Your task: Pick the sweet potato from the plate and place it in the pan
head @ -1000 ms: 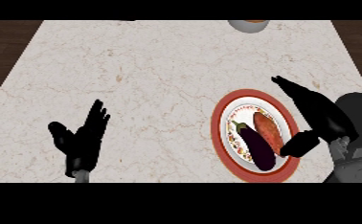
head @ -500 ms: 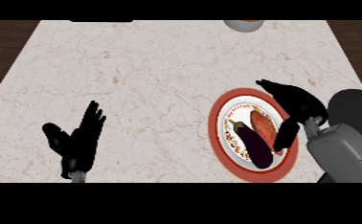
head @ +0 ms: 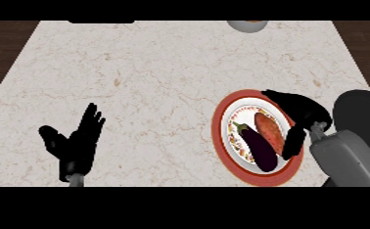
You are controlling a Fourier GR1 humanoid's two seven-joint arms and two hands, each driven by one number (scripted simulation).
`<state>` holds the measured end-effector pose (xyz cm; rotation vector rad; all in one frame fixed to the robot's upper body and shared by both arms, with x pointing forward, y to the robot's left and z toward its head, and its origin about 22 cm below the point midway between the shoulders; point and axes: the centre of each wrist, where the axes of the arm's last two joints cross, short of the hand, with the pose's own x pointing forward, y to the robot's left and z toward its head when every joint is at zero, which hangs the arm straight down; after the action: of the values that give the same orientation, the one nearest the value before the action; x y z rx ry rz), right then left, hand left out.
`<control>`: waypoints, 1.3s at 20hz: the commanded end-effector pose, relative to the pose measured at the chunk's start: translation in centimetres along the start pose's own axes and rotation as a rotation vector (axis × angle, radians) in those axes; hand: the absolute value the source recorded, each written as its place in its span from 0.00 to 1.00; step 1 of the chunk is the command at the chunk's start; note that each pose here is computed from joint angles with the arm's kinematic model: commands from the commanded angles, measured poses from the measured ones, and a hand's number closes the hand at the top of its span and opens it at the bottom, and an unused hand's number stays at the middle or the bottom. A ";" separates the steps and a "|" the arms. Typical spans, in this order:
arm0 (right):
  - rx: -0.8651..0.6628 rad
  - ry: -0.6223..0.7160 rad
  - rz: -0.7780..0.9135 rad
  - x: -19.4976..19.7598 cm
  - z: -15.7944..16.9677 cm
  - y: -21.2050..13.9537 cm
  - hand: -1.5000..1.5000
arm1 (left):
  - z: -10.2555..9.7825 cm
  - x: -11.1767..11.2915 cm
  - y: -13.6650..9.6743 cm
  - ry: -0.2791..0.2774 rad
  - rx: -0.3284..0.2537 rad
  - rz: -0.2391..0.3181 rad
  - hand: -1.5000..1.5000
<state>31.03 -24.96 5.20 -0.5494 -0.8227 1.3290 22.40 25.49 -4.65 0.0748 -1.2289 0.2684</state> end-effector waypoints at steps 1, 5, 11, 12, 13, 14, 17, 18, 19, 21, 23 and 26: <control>-0.021 -0.025 -0.030 -1.4 -0.6 1.8 0.00 | -0.3 -0.6 -0.6 0.008 0.001 -0.016 0.50; -0.059 -0.034 -0.018 -1.9 -1.1 2.2 0.00 | 1.2 -2.2 -1.4 0.003 -0.001 0.006 0.50; -0.069 -0.006 0.016 0.0 -3.3 3.9 0.00 | -0.7 -1.1 -1.4 0.010 -0.002 0.000 0.50; -0.076 -0.001 0.003 -1.6 -2.1 2.6 0.00 | 0.9 -0.5 -0.4 -0.005 -0.010 -0.010 0.50; -0.065 0.002 -0.004 -1.4 -1.7 4.0 0.00 | 1.7 0.1 1.2 -0.001 -0.010 0.016 0.50; -0.053 -0.020 -0.026 -2.4 -3.6 4.4 0.00 | 0.8 0.3 -0.6 0.011 -0.004 -0.005 0.50; -0.059 -0.157 0.026 -2.7 -2.6 5.1 1.00 | -0.3 -1.6 -0.8 0.007 -0.003 0.008 0.50; -0.081 -0.170 0.034 -2.5 -2.7 6.7 1.00 | 0.0 0.2 0.0 -0.004 0.003 -0.008 0.50; -0.093 -0.163 0.042 -3.0 -3.3 7.1 1.00 | 0.9 -1.4 -0.1 0.000 -0.012 -0.002 0.50; -0.130 -0.178 0.028 -1.4 -3.9 5.4 1.00 | 0.2 -0.1 -2.4 0.010 -0.009 -0.014 0.50; -0.122 -0.170 0.048 -1.2 -3.5 5.7 1.00 | 1.1 0.0 -0.3 -0.008 -0.010 -0.003 0.50; -0.146 -0.171 0.030 -2.1 -4.8 7.3 1.00 | 2.0 0.8 -0.3 -0.002 -0.014 -0.018 0.50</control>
<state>30.64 -26.04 -1.20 -0.6047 -1.0620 1.3595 21.33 24.56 -4.12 0.0697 -1.2312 0.2570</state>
